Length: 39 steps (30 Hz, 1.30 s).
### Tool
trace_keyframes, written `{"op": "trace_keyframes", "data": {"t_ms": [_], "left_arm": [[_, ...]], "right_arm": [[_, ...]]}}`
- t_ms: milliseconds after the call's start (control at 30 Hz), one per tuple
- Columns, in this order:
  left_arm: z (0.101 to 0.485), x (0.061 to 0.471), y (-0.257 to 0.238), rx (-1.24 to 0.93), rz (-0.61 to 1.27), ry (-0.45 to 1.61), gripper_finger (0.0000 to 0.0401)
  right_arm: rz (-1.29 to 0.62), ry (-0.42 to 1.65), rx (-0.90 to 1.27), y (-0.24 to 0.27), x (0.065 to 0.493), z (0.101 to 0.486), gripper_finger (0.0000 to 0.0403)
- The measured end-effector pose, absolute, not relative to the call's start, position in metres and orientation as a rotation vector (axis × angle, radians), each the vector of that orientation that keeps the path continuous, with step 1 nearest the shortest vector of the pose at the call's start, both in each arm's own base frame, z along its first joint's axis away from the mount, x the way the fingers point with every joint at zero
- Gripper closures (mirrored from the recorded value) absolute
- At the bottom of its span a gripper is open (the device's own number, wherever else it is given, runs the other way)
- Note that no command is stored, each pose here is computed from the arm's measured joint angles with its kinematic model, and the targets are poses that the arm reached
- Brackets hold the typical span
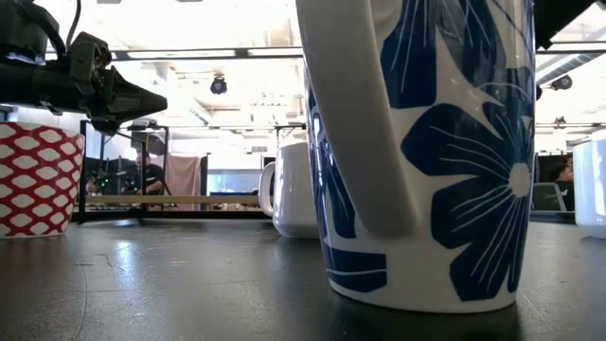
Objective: Place coffee mugs
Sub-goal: Put the top blue patterned mug on the shelf
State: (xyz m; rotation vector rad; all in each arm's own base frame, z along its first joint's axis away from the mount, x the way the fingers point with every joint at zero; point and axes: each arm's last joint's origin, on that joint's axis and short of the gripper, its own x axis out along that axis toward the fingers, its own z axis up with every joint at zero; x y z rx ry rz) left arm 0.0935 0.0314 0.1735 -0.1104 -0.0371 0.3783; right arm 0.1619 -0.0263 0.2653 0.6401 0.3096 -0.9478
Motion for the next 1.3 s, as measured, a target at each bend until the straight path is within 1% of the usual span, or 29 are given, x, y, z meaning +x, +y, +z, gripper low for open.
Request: {"op": "trace_keyframes", "data": {"t_ms": [333, 533, 767, 933, 1200, 1300], "left_arm": [[0.174, 0.094, 0.031, -0.110, 0.378, -0.037, 0.0340], [0.174, 0.094, 0.031, -0.110, 0.378, -0.037, 0.0340], [0.174, 0.094, 0.031, -0.111, 0.378, -0.037, 0.0340], [0.174, 0.094, 0.031, -0.111, 0.378, -0.037, 0.0340], [0.174, 0.094, 0.031, -0.110, 0.378, -0.037, 0.0340], [0.174, 0.094, 0.031, -0.110, 0.378, -0.037, 0.0340]], "right_arm": [[-1.064, 0.463, 0.564, -0.046, 0.171, 0.269, 0.0319], [-1.029, 0.546, 0.616, -0.067, 0.172, 0.270, 0.0319], [-0.959, 0.656, 0.693, -0.090, 0.171, 0.263, 0.0319], [-0.969, 0.707, 0.673, -0.099, 0.172, 0.256, 0.0319], [-0.981, 0.792, 0.654, -0.103, 0.174, 0.248, 0.0355], [-0.991, 0.881, 0.649, -0.103, 0.175, 0.245, 0.0356]]}}
